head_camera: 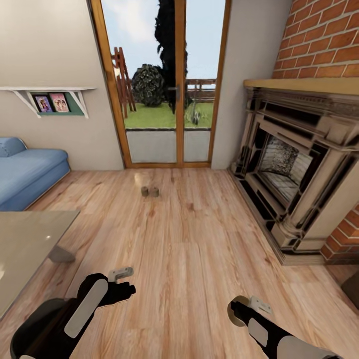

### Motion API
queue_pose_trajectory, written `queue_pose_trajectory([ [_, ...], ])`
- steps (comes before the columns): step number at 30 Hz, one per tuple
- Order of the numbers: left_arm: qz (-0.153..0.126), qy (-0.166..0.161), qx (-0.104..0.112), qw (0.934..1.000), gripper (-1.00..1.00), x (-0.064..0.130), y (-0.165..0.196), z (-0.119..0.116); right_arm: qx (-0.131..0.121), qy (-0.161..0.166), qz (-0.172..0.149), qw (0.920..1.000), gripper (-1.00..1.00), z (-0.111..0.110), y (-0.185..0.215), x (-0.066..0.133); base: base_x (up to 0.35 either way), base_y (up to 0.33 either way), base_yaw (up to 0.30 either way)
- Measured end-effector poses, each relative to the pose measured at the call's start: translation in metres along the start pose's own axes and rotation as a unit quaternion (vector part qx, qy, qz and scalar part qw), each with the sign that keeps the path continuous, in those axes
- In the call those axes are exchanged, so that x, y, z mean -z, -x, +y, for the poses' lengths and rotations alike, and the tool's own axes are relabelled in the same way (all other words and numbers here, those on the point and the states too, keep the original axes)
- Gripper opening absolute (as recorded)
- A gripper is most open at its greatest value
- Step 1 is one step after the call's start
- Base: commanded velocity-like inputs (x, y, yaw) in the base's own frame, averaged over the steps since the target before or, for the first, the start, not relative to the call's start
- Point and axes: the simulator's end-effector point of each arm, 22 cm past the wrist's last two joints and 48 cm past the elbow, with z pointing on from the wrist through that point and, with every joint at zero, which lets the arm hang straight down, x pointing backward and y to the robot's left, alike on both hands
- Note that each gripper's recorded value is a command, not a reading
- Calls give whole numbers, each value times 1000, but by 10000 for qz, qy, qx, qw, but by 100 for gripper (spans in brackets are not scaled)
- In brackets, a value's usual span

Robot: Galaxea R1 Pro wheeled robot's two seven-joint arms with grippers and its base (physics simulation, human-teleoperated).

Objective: Place each of the two pumpkins and all three candles from the living room inside a cabinet in the living room (use any cabinet), then make sure every cabinet is closed, and position the cauldron so it is next to a table in the living room.

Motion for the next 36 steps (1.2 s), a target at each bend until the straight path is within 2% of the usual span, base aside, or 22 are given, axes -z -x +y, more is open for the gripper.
queue_pose_trajectory([
  [14,0,-2,0,10000,100,0,0,0,2,1,0,10000,-100,0,0,0,333,0,0],
  [23,-1,2,11,10000,100,0,0,1,2,-1,3,10000,-100,0,0,0,233,1,0],
  [36,-9,8,28,10000,100,0,1,2,3,2,0,10000,-100,0,0,0,318,78,0],
])
